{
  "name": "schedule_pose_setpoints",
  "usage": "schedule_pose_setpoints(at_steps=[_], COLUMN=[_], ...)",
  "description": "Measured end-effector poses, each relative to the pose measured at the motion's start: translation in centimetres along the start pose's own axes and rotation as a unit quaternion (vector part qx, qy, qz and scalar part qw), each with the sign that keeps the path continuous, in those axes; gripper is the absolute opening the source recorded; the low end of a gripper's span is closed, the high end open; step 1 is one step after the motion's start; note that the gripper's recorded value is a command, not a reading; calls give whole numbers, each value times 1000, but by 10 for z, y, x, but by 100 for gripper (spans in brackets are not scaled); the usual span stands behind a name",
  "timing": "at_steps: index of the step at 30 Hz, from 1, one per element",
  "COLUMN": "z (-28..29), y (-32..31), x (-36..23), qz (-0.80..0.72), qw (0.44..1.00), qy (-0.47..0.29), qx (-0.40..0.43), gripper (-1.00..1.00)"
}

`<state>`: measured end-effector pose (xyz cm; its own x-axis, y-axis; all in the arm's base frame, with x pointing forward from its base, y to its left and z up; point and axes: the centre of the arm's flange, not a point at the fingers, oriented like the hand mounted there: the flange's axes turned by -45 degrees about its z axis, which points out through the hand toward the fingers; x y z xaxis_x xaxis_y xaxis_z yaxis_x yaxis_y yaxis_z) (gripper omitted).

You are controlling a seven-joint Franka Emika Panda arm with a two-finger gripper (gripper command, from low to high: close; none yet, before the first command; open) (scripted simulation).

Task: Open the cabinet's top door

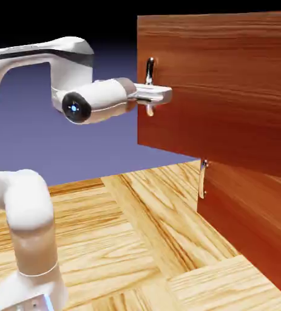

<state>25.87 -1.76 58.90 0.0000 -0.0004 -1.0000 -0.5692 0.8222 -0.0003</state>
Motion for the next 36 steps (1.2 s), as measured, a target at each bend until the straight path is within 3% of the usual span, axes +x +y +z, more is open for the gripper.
schedule_pose_setpoints(at_steps=[17,36], z=[-142,-287], y=[-66,-210], x=[0,0], qz=[0,0], qw=[989,941], qy=[0,0], qx=[-149,-339], gripper=[-100,-100])
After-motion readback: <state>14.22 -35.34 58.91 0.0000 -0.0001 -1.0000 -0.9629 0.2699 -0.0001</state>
